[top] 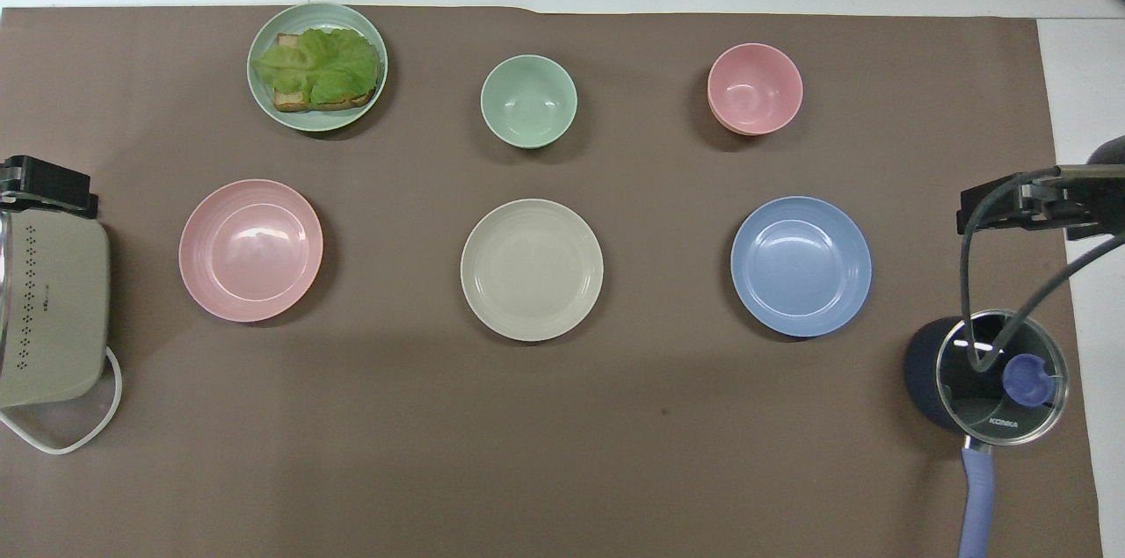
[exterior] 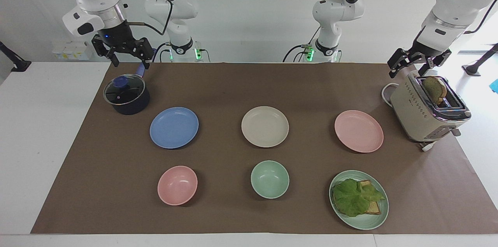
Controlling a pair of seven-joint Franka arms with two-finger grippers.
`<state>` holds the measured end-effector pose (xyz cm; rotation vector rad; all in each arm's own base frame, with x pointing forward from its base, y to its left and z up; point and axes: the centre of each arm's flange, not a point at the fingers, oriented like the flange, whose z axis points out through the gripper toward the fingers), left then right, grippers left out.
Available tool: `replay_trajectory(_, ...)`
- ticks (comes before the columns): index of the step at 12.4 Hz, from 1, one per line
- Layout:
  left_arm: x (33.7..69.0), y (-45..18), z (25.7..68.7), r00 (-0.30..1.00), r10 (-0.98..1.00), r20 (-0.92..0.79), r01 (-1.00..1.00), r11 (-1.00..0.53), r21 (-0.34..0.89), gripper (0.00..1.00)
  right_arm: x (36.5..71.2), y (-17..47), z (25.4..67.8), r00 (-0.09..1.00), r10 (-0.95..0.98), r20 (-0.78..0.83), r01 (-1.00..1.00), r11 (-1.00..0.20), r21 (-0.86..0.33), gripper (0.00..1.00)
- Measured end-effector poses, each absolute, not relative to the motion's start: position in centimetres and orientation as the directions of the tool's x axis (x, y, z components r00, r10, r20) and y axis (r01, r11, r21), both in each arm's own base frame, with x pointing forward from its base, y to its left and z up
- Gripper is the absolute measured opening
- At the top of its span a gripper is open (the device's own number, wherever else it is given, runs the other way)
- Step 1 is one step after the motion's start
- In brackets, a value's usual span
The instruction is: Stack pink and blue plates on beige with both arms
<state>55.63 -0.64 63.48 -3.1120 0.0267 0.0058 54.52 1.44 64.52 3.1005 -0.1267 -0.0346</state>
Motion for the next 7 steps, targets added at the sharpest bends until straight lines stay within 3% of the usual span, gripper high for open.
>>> replay_trajectory(7,55.61,-0.92,63.43,1.0,-0.02,-0.005,-0.02,-1.0,-0.019,1.0,54.46,1.43,64.62,0.996,-0.082,-0.019,-0.081,-0.996,0.039,1.0)
